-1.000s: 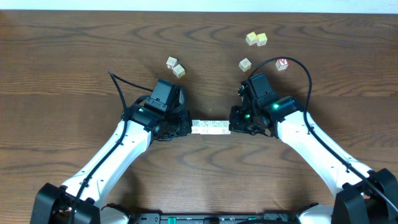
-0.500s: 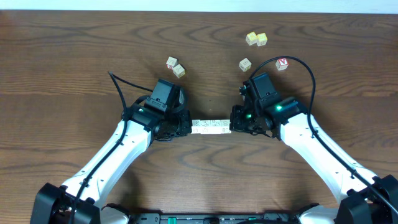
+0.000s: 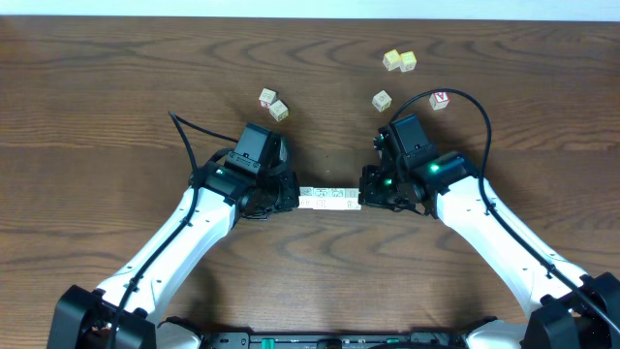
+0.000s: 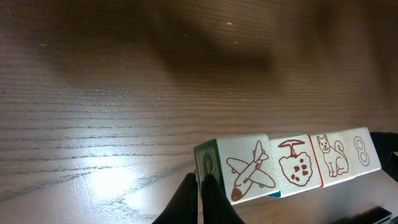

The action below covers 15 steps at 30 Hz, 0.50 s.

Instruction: Lift 4 blocks

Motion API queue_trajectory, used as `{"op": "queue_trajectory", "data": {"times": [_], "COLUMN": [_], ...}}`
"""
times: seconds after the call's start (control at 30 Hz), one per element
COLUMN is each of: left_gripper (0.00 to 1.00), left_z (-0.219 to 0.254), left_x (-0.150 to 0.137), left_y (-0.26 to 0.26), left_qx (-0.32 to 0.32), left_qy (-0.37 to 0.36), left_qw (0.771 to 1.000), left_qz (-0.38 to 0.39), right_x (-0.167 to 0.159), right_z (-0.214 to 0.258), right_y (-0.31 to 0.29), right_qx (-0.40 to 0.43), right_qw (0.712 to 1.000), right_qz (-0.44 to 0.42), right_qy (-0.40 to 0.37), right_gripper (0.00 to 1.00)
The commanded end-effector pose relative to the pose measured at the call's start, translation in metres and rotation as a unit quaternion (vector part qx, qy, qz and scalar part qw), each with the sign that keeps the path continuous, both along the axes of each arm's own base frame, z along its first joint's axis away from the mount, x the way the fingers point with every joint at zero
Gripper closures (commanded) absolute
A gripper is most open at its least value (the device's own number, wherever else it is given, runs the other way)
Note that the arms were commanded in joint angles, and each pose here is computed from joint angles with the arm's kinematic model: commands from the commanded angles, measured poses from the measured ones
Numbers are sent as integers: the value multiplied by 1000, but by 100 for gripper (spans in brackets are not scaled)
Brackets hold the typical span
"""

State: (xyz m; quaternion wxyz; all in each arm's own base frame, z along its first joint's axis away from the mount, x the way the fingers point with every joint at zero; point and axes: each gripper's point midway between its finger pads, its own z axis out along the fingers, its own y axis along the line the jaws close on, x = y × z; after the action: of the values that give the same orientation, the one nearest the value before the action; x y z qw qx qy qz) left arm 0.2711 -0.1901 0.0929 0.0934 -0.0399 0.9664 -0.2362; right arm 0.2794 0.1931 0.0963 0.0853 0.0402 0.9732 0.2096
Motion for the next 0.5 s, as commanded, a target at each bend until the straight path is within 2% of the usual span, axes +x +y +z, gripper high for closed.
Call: {"op": "queue_trajectory", "data": {"times": [0.0,0.47], "left_gripper": [93,93], "left_z": [24,25], "left_x": [-7,-6], "left_y": [-27,-28], "left_qx": [-70,-71], "left_qy": [2,0], "left_qw": [997,997], "left_qz": [-29,-30], "right_x": [-13,-12], "right_z": [20,20], "right_y": [29,30], "right_qx": [76,77], "right_qw": [997,996], "right_qz": [33,32], "right_qy": [15,12], "right_gripper": [99,99]}}
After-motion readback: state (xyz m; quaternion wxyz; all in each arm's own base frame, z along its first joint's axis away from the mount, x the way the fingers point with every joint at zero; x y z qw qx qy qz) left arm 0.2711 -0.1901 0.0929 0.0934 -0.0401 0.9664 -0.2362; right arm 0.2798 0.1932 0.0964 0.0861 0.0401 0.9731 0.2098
